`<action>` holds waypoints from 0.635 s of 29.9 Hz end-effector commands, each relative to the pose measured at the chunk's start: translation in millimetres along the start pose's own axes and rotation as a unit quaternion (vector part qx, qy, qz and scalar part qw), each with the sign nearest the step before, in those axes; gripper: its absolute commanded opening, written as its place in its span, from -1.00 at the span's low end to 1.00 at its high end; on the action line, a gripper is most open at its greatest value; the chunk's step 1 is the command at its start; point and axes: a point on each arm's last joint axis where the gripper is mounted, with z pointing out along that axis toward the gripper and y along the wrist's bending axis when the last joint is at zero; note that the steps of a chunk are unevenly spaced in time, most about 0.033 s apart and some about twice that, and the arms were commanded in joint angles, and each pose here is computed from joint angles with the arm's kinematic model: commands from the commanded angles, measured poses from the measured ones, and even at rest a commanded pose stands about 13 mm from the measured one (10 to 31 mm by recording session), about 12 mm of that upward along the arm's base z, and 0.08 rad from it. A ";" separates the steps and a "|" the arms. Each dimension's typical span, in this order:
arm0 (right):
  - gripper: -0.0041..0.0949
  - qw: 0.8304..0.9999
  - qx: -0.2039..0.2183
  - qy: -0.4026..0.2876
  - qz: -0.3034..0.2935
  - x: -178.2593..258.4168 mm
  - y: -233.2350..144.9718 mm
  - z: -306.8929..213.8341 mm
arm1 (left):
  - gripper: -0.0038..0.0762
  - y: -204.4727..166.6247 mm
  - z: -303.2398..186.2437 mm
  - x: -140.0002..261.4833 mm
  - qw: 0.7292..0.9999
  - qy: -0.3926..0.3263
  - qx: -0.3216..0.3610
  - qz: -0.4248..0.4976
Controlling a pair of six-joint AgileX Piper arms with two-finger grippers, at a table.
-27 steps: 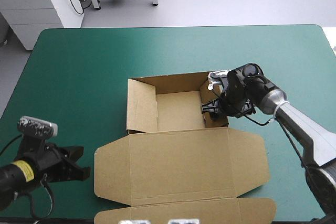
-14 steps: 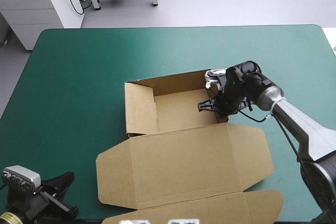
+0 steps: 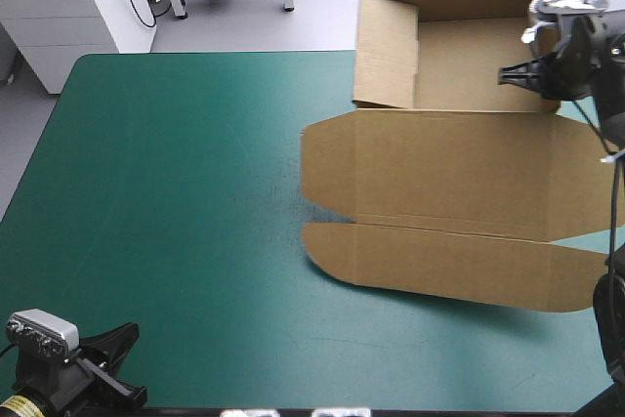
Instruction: Fold the box
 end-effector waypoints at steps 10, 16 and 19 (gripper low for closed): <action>-0.89 0.990 0.066 0.027 0.125 1.9 -121.9 60.6 | -0.92 -2.5 -2.5 -10.9 0.999 -0.031 0.011 -0.001; -0.32 0.987 0.037 0.087 0.130 14.5 -136.1 112.0 | -0.92 -2.5 -2.5 -10.9 0.999 -0.031 0.011 -0.001; 0.11 0.985 0.039 0.108 0.128 19.2 -137.3 131.4 | -0.92 -2.5 -2.5 -10.9 0.999 -0.031 0.011 -0.001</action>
